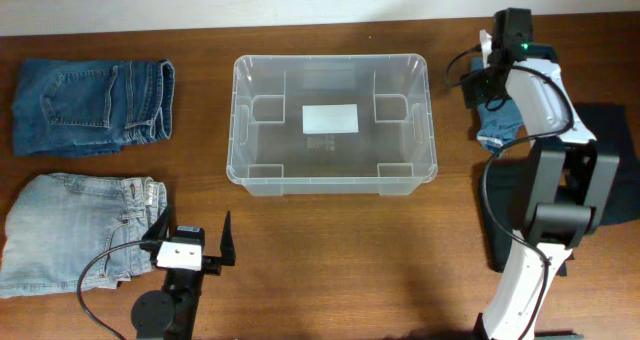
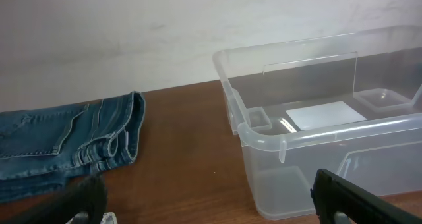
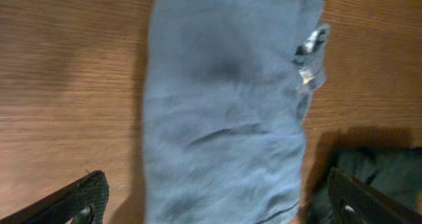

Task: Pack container
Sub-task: 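Reach the right gripper to the light-blue folded shirt and grasp it, then lift the light-blue shirt and carry it left into the container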

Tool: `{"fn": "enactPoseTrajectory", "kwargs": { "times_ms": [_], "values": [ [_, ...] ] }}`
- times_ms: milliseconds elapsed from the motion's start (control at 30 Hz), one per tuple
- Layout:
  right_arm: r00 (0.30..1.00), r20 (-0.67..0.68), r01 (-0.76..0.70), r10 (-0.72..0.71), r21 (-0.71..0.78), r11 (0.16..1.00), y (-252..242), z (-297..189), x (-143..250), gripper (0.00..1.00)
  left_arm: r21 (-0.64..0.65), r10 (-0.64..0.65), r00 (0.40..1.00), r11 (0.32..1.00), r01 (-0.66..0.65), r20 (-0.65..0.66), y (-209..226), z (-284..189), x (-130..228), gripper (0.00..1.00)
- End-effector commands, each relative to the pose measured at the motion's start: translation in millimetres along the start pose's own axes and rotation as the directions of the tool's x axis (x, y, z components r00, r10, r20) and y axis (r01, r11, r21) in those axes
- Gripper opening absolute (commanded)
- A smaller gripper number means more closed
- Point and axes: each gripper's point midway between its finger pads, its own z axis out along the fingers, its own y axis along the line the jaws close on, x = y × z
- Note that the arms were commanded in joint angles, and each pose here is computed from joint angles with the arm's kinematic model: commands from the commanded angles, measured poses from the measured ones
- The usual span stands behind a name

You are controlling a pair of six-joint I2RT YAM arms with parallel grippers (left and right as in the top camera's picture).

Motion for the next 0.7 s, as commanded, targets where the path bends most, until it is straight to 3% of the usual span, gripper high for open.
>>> {"fn": "enactPoseTrajectory", "kwargs": {
  "times_ms": [0,667],
  "values": [
    [0.999,-0.049,0.025,-0.021,0.072,0.997,-12.6,18.6,8.1,0.98,0.002,0.016,1.0,1.0,-0.016,-0.001,-0.1,0.0,1.4,0.99],
    [0.976,-0.177,0.134,-0.125,0.036,0.99,19.7,86.6,42.4,0.98,0.002,0.016,1.0,1.0,-0.016,-0.001,-0.1,0.0,1.4,0.99]
  ]
}}
